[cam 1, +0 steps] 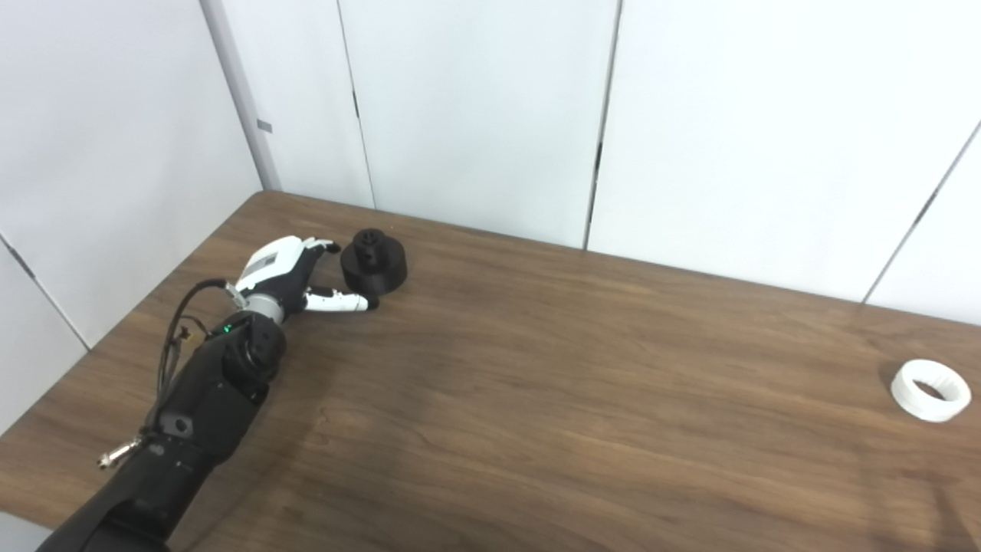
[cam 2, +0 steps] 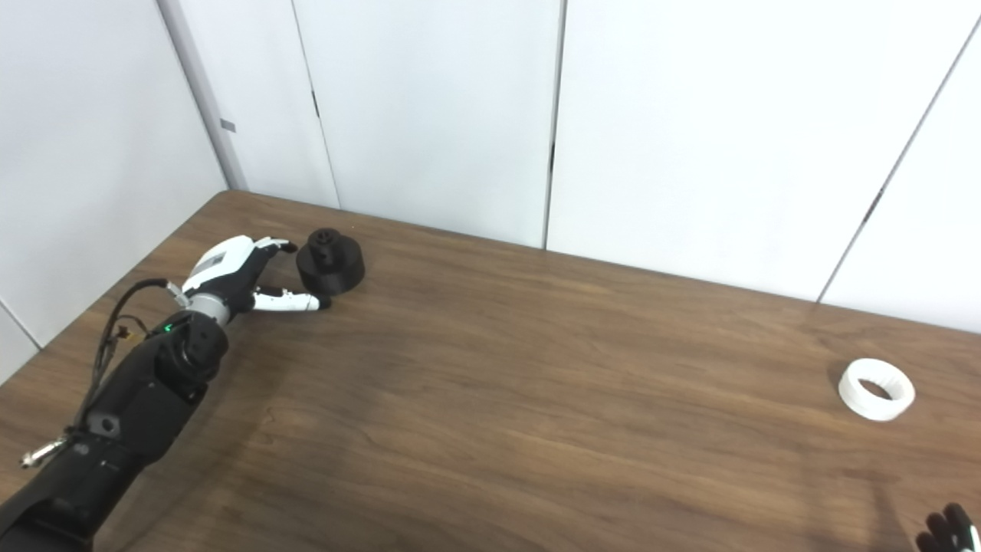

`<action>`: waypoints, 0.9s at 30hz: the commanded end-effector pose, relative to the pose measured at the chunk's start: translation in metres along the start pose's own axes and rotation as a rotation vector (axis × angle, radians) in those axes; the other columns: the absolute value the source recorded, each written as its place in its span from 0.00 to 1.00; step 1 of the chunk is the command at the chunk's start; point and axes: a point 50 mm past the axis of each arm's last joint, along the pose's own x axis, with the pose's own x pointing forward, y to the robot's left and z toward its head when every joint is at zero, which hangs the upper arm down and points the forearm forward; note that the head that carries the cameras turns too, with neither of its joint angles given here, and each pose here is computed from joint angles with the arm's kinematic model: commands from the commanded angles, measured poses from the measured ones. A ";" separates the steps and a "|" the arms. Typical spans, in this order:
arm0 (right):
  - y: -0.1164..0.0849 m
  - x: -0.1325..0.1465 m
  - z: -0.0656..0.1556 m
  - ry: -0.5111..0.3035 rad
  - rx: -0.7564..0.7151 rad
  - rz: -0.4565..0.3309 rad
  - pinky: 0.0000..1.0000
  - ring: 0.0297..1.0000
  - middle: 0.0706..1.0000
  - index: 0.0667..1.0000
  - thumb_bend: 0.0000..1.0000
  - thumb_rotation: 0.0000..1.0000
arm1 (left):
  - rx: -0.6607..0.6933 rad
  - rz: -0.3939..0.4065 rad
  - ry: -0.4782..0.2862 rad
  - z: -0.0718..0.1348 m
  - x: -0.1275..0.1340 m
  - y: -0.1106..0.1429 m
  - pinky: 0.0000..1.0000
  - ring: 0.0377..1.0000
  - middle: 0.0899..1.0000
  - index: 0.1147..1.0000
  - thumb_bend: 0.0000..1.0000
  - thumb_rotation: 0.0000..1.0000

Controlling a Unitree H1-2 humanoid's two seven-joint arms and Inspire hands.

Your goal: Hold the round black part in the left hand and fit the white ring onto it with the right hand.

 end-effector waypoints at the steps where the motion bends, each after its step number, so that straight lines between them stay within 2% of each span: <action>1: 0.000 0.001 0.007 -0.025 -0.003 -0.006 1.00 1.00 1.00 1.00 0.65 1.00 | 0.004 0.087 -0.045 0.011 0.011 0.029 1.00 1.00 0.96 0.85 1.00 0.52; 10: 0.001 0.001 0.007 -0.025 -0.016 -0.007 1.00 1.00 1.00 0.99 0.64 1.00 | 0.011 0.131 -0.015 0.007 0.019 0.021 1.00 0.98 0.93 0.83 1.00 0.50; 18: 0.003 0.003 0.005 -0.031 -0.043 -0.017 1.00 1.00 0.99 0.98 0.63 1.00 | -0.148 0.155 0.045 0.007 0.031 0.005 0.97 0.97 0.92 0.82 1.00 0.45; 24: 0.004 0.002 0.005 -0.034 -0.062 -0.020 1.00 1.00 0.98 0.98 0.64 1.00 | -0.187 0.153 0.014 0.008 0.037 -0.006 0.95 0.96 0.91 0.80 1.00 0.45; 27: 0.004 0.001 0.006 -0.036 -0.072 -0.022 1.00 1.00 0.98 0.97 0.64 1.00 | -0.167 0.148 0.002 0.011 0.039 -0.009 0.99 0.95 0.89 0.79 1.00 0.44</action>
